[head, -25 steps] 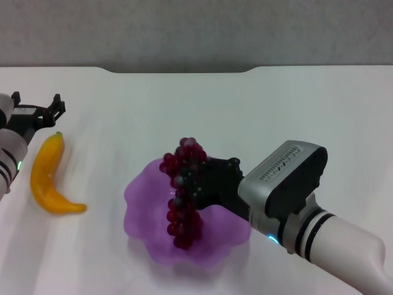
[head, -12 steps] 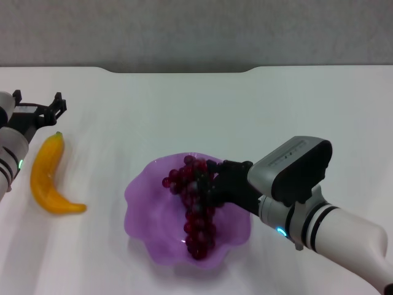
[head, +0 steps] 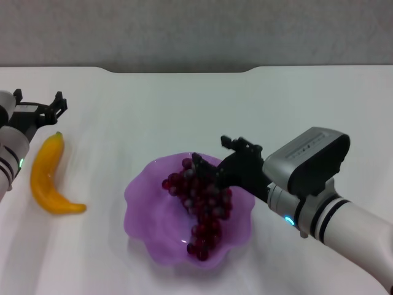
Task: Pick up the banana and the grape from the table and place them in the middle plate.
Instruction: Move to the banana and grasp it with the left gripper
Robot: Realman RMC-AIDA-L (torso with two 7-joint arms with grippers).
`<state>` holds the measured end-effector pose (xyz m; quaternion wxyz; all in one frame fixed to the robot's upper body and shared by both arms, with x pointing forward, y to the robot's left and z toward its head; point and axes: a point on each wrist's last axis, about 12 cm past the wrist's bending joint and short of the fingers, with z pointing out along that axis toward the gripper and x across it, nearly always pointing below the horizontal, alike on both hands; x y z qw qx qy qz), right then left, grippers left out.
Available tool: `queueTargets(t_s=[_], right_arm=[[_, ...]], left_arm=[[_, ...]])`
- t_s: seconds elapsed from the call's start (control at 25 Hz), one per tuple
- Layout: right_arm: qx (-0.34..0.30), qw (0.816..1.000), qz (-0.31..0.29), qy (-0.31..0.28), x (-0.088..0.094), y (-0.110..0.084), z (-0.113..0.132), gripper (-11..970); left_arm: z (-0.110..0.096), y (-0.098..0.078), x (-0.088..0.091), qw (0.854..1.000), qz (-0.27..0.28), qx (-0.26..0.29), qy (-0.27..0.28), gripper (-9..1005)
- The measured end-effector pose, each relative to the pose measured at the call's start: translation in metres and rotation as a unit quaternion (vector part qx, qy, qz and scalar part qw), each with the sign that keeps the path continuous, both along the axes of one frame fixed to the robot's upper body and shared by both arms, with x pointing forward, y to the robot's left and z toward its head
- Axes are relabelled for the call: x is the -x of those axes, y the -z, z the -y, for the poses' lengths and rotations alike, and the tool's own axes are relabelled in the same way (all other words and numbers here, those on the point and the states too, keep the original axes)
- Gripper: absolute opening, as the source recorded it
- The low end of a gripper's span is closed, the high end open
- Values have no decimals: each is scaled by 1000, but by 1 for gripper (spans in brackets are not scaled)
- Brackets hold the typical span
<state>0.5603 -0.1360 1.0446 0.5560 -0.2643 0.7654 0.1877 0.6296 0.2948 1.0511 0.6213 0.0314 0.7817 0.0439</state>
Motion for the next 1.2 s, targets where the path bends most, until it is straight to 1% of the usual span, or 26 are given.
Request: queueTargets(t_s=[0.12, 0.24, 0.44, 0.52, 0.76, 0.88, 1.0, 1.08, 1.2], right_arm=[[-6, 1000, 9, 1, -6, -4, 1, 714], [-15, 999, 36, 3, -10, -8, 5, 833], [-56, 994, 94, 17, -10, -16, 18, 877], [-65, 991, 113, 32, -12, -17, 28, 878], [-77, 980, 155, 102, -27, -24, 66, 881], [-92, 968, 188, 138, -27, -29, 88, 882], [-122, 945, 229, 199, -19, -32, 119, 878], [-134, 932, 245, 233, -14, -33, 135, 876], [-137, 926, 244, 253, -13, -31, 144, 876]], left_arm=[[1, 0, -1, 1000, 1, 0, 1, 895], [1, 0, 0, 1000, 0, 0, 1, 895], [0, 1, 1, 1000, -2, -1, -1, 895], [-1, 1, 1, 1000, -2, -1, -1, 895], [0, 0, 0, 1000, 0, 0, 0, 894], [0, 0, 0, 1000, -1, -1, -1, 894], [1, -1, -1, 1000, 1, 0, 1, 894], [2, -1, -1, 1000, 2, 1, 2, 894], [1, -1, -1, 1000, 2, 1, 1, 894]])
